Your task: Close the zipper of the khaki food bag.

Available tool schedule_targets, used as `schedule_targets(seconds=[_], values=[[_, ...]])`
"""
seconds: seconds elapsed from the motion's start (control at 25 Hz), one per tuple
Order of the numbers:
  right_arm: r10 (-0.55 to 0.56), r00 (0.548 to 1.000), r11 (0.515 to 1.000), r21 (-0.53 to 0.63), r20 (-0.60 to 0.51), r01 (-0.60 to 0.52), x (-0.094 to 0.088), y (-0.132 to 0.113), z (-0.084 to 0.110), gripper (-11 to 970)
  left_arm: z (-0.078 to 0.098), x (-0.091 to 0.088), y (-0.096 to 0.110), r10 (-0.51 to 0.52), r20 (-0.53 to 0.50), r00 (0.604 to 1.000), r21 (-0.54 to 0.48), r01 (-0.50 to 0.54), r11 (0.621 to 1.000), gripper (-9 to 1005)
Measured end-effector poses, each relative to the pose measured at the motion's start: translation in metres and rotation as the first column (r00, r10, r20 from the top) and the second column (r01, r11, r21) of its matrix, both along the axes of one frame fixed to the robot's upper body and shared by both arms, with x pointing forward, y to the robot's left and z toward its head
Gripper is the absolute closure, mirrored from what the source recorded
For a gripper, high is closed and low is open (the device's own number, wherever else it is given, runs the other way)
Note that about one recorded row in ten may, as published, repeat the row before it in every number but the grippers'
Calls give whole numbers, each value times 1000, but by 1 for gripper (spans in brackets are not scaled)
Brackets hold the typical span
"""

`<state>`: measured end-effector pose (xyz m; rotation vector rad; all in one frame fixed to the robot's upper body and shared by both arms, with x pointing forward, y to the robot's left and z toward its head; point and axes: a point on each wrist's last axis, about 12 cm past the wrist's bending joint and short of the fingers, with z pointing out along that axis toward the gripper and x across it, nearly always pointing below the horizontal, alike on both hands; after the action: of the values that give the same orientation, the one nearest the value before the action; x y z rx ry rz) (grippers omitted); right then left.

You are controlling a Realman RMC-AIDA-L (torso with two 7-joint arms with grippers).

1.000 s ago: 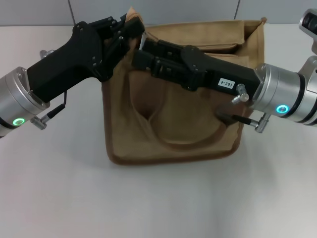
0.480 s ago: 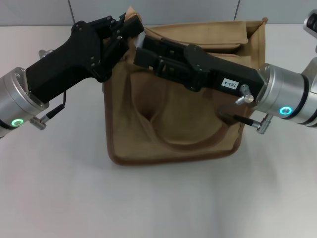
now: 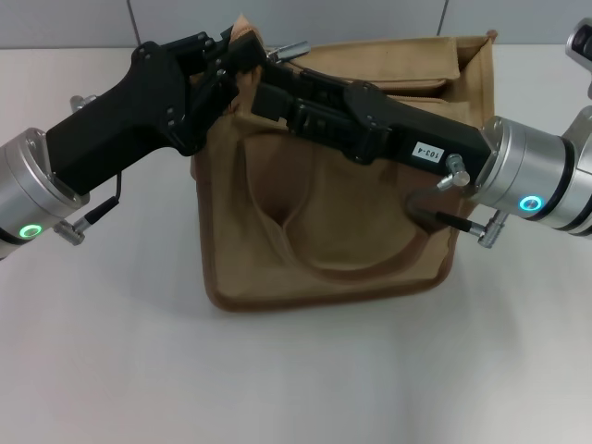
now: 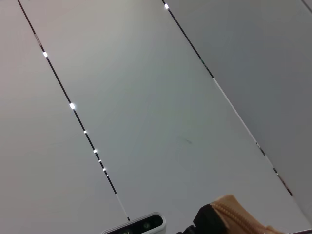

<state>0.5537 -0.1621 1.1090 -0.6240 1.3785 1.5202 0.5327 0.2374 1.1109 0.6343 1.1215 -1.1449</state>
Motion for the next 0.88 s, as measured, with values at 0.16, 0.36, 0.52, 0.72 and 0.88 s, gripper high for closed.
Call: schedule_targets(seconds=[0.16, 0.36, 0.52, 0.72, 0.88], values=[[12, 1000, 1000, 16, 1, -12, -3, -2, 0, 320, 0, 0, 1, 3, 0, 1000, -2, -3, 1000, 903], [6, 1000, 996, 85, 8, -7, -17, -15, -2, 320, -1, 0, 1, 13, -5, 1000, -2, -13, 1000, 902], [-66, 998, 992, 111, 2, 65, -18, -30, -4, 320, -2, -1, 1, 20, 6, 1000, -2, -20, 1000, 902], [-77, 996, 994, 82, -33, 79, -11, -30, -4, 319, -3, -2, -1, 13, 6, 1000, -4, -13, 1000, 901], [-65, 997, 997, 44, -48, 67, -7, -24, -5, 320, -3, -2, -1, 12, 6, 1000, -10, -12, 1000, 900]])
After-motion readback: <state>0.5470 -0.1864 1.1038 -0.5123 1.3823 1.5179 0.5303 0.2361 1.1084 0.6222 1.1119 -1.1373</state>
